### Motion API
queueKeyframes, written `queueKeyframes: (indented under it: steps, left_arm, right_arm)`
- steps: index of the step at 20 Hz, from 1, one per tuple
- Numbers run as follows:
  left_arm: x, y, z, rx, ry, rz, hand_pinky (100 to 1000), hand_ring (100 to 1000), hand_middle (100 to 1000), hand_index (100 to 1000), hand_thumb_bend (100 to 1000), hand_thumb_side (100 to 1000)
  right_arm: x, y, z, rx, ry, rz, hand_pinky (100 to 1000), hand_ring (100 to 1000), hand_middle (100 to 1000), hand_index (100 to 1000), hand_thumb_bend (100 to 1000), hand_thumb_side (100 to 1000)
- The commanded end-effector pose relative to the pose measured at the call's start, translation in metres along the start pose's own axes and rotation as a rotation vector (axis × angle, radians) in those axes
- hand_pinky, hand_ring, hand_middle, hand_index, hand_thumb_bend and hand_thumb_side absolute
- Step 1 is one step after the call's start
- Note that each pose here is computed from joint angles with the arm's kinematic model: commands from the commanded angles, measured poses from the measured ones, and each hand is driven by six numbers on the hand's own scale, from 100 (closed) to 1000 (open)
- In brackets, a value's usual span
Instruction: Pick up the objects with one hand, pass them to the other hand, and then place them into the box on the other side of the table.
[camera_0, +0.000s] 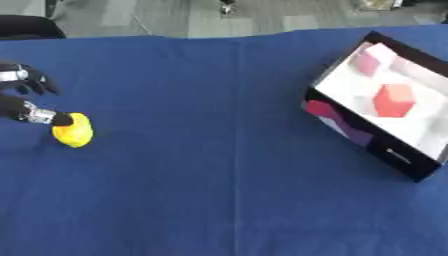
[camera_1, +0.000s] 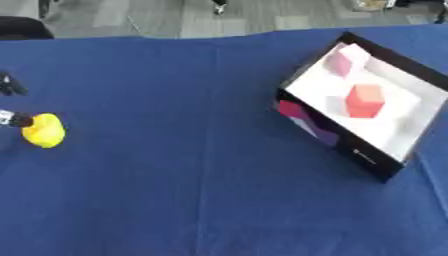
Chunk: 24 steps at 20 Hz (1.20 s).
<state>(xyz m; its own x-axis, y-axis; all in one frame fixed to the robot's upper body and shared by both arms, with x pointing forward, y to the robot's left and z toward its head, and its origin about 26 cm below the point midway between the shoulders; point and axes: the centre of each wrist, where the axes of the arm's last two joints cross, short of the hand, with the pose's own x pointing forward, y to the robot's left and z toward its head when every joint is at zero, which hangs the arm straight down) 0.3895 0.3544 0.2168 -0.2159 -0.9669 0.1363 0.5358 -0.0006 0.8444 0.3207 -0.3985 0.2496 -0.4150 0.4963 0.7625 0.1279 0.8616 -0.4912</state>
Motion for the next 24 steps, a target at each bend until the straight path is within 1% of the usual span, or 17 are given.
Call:
queueKeyframes:
  steps: [1,4,5,8,11,14,17,19,24]
  left_arm:
    - [-0.005,0.007,0.005,0.001,0.036,-0.031,871,859,810,837,759,697]
    - [-0.005,0.007,0.003,-0.002,0.040,-0.038,871,859,810,837,759,697]
    - [-0.007,0.006,0.002,-0.012,0.051,-0.039,873,859,801,819,844,632]
    - [-0.008,0.001,-0.005,-0.033,0.103,-0.057,873,859,802,820,863,619]
    - [-0.007,-0.002,-0.009,-0.024,0.135,-0.086,870,857,799,820,857,568]
    - [-0.005,-0.003,-0.013,-0.008,0.157,-0.111,868,855,797,820,833,559]
    - [-0.005,-0.005,-0.018,-0.003,0.165,-0.121,868,855,797,825,836,548]
    - [-0.005,-0.005,-0.020,0.010,0.177,-0.120,863,852,795,831,816,522]
    - [-0.003,-0.006,-0.028,0.063,0.232,-0.125,863,853,794,834,842,492]
  right_arm:
    - [0.012,-0.007,-0.002,-0.006,-0.031,0.036,983,1000,1000,1000,100,483]
    - [0.012,-0.007,-0.003,-0.005,-0.030,0.036,983,1000,1000,1000,100,483]
    - [0.012,-0.006,-0.003,-0.002,-0.030,0.037,984,1000,1000,1000,100,478]
    - [0.011,-0.004,-0.003,0.003,-0.026,0.042,984,1000,1000,1000,100,478]
    - [0.010,-0.004,-0.002,0.002,-0.022,0.045,984,1000,1000,1000,100,476]
    - [0.008,-0.003,-0.002,0.002,-0.018,0.048,984,1000,1000,1000,100,474]
    - [0.006,-0.002,-0.001,0.000,-0.011,0.051,985,1000,1000,1000,100,472]
    - [0.006,-0.002,0.000,-0.001,-0.011,0.053,985,1000,1000,1000,100,470]
    - [0.005,-0.001,0.001,0.002,-0.010,0.057,986,1000,1000,1000,100,465]
